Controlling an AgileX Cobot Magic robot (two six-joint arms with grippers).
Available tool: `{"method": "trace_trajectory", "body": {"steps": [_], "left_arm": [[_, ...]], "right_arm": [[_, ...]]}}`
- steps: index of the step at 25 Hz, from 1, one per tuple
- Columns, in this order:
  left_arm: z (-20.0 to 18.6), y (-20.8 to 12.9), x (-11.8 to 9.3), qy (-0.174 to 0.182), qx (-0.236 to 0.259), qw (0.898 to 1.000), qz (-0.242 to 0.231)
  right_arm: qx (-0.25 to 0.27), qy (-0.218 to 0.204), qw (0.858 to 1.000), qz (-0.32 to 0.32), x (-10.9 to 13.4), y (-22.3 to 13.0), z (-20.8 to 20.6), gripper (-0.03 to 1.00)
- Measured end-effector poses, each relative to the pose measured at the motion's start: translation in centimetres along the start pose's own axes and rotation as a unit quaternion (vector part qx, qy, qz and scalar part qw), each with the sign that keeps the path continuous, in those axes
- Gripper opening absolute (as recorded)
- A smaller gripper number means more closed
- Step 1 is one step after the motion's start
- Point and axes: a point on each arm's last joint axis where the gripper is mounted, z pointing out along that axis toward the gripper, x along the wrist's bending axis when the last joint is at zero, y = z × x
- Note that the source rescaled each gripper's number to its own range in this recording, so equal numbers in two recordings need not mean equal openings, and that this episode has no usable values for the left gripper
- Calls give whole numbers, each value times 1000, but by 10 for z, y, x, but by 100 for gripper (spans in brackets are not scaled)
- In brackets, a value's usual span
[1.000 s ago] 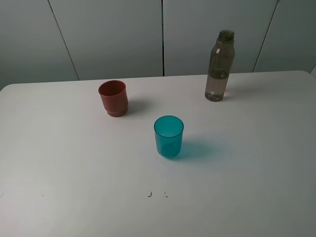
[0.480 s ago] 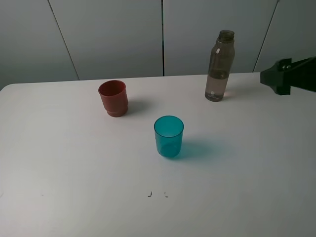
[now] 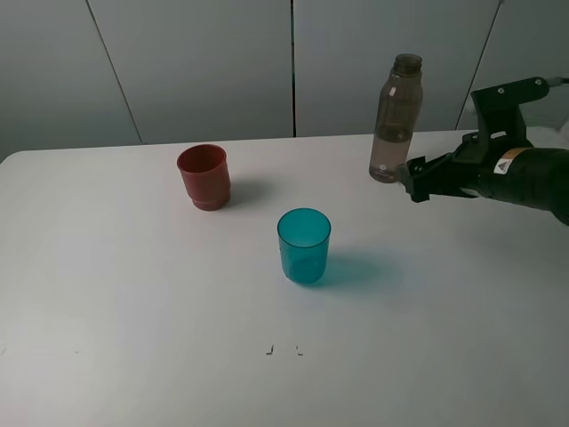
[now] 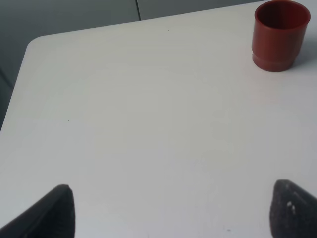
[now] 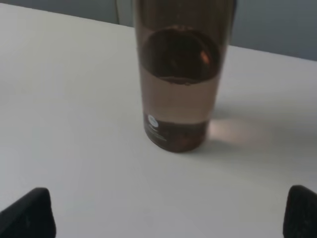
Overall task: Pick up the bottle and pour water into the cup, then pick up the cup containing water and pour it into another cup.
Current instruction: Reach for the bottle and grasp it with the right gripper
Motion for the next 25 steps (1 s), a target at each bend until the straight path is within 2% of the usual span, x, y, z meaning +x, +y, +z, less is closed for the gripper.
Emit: {"method": "trace_trajectory", "body": {"steps": [3, 9, 19, 25], "left_arm": [[0, 0, 0, 0, 0, 1000, 0], [0, 0, 0, 0, 0, 1000, 0], [0, 0, 0, 0, 0, 1000, 0], [0, 0, 0, 0, 0, 1000, 0]], "right_arm": [[-30, 18, 999, 1, 2, -4, 20, 100], [-43, 20, 999, 2, 0, 0, 58, 100], [-76, -9, 997, 19, -23, 16, 96, 100], [-82, -11, 996, 22, -25, 17, 111, 100]]}}
